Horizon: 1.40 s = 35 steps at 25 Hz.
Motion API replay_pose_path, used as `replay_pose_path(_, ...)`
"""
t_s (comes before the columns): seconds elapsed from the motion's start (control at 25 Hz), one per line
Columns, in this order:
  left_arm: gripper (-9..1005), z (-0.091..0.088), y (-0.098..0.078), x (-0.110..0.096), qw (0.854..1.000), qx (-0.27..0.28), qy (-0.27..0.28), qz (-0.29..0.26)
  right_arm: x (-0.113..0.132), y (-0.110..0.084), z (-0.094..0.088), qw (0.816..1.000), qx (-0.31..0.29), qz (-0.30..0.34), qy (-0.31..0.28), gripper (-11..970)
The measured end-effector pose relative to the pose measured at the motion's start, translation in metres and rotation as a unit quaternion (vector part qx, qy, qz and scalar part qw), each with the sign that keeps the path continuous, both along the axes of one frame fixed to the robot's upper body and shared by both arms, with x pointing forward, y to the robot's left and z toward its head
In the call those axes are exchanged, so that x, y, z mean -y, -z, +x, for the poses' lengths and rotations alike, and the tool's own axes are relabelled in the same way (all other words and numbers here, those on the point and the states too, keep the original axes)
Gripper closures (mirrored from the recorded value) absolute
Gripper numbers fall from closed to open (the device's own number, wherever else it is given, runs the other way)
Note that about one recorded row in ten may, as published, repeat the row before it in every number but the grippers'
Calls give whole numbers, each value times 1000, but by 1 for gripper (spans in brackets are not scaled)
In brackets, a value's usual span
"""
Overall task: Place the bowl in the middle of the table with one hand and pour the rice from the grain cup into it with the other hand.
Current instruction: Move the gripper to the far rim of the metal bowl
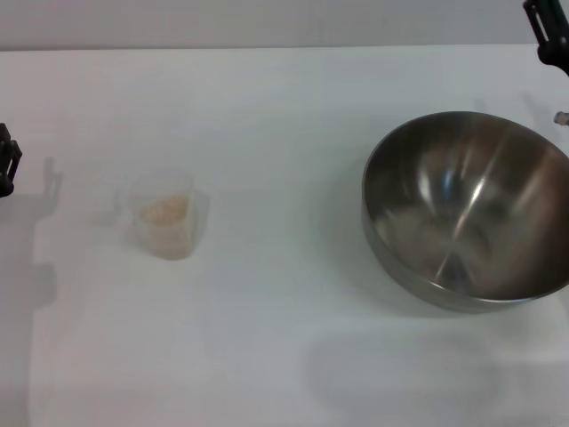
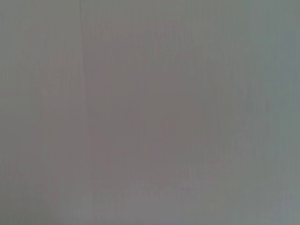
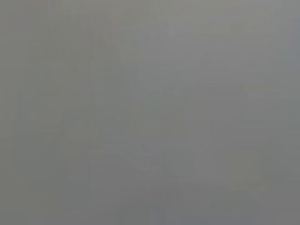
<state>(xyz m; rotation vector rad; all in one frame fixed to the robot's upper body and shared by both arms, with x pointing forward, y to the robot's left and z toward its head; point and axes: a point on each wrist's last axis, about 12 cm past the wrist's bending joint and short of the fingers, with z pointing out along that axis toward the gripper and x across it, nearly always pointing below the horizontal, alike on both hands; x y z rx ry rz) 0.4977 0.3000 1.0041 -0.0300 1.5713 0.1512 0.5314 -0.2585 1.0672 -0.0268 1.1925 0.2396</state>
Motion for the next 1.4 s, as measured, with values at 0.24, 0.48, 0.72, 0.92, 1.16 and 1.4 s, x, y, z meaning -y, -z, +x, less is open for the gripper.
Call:
replay_pose_path(0.24,181,0,0,-1,1000,0,-1,1,-13,-18,14,999,-21,-24,1,204)
replay_pose_path(0.48,181,0,0,-1,1000,0,-1,2,-18,-60,30,994,-78,-82,2,205)
replay_pose_path(0.72,182,0,0,-1,1000,-1,-1,1,-18,-95,46,979,-187,-79,-9,206)
replay_pose_path(0.92,182,1,0,-1,1000,-1,-1,1,-21,-120,52,951,-294,-96,-21,206)
replay_pose_path(1.16,182,2,0,-1,1000,-2,0,1,-14,-145,55,913,-390,-120,-22,207)
replay_pose_path(1.4,182,2,0,1,1000,-5,4,1,3,-172,42,860,-479,-173,-36,208)
